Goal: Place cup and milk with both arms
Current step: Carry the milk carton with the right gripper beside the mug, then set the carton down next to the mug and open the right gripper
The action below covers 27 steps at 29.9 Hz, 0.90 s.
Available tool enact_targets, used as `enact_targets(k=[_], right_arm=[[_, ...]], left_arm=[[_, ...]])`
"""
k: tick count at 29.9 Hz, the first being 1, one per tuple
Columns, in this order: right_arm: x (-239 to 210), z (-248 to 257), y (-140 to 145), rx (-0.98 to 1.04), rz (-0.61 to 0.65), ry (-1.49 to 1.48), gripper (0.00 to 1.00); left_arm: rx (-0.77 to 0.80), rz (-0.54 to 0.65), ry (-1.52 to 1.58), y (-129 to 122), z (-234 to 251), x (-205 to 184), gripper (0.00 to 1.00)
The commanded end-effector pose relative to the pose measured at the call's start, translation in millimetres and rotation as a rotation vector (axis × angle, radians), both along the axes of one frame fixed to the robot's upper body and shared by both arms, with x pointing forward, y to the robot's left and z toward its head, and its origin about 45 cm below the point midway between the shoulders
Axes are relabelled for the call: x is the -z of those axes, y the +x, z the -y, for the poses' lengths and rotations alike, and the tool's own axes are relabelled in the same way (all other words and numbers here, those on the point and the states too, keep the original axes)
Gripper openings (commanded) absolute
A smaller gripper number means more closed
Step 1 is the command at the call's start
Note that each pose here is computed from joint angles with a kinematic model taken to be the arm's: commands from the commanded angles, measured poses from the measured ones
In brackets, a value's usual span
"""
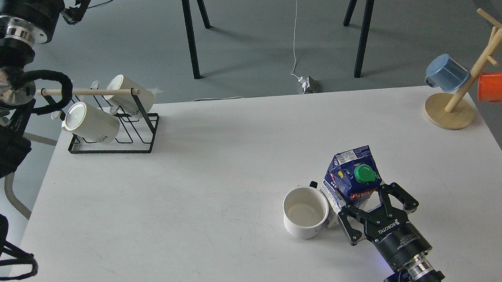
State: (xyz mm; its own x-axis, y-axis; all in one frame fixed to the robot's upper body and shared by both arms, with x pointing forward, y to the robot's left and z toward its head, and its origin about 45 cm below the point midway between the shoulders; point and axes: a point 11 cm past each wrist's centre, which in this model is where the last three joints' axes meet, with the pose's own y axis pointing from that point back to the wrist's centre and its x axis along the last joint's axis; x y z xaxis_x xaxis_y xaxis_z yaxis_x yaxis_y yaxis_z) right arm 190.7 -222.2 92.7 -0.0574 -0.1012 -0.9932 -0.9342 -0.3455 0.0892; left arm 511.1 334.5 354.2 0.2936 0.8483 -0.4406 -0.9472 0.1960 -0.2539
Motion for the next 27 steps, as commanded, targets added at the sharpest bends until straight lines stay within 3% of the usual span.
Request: enact_targets(k=[1,15,27], right_arm=[[1,1,-1,0.003,-0.003,-0.001,0.95],[3,4,-7,0.001,-0.016,-0.011,0.96],[19,21,-46,0.012,-0.112,-0.046,0.98]], left_arm=[[0.004,0.002,-0.001,1,2,-1,1.0],[-0.001,0.0,0.001,0,0,0,1.0],[-0.001,0.001,-0.001,0,-1,0,1.0]])
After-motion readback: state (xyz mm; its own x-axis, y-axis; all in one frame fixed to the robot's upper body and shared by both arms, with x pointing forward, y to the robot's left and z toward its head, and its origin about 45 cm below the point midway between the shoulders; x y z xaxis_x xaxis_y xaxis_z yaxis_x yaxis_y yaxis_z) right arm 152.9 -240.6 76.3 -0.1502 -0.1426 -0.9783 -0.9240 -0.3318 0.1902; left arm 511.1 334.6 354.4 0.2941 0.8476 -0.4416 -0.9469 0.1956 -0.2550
